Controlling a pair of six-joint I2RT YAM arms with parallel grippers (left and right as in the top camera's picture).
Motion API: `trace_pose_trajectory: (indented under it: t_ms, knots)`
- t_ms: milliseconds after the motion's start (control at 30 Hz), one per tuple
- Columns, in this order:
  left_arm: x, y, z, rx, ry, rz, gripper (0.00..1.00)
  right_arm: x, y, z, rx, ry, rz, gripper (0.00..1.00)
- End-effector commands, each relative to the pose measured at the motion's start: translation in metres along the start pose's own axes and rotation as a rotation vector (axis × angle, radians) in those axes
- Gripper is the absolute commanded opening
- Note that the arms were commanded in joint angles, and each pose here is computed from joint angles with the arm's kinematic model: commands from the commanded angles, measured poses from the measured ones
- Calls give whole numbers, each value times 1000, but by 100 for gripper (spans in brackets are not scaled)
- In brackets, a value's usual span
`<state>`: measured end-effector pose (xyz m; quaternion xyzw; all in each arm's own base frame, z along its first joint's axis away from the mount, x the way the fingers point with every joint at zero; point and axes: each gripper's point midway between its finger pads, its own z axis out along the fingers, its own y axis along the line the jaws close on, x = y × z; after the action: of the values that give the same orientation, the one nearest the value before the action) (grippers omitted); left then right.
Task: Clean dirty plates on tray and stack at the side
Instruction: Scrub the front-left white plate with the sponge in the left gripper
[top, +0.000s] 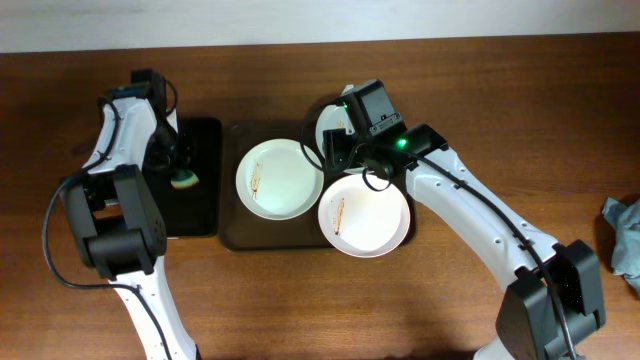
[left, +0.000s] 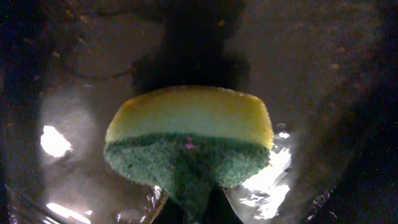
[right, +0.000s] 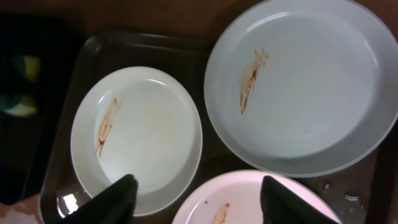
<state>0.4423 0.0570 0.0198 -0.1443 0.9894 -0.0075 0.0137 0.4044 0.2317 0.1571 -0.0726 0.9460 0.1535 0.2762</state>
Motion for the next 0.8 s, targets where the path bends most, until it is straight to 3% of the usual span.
trace_pose_trajectory:
  t_ms: [0,67,200,400,767]
  knots:
    - [-29,-16,-54,64,-97,82,1,-6,2,7,-3,-16,39,37]
    - [-30,-34,-89,162,-115,185,1,-4,6,19,-29,-5,42,28]
    - [-18,-60,-131,319,-130,344,1,24,15,60,-110,119,78,30]
    - [-17,-64,-133,336,-137,405,1,53,18,91,-151,229,122,39]
    - [-32,-75,-137,363,-213,429,1,81,9,134,-81,280,191,40]
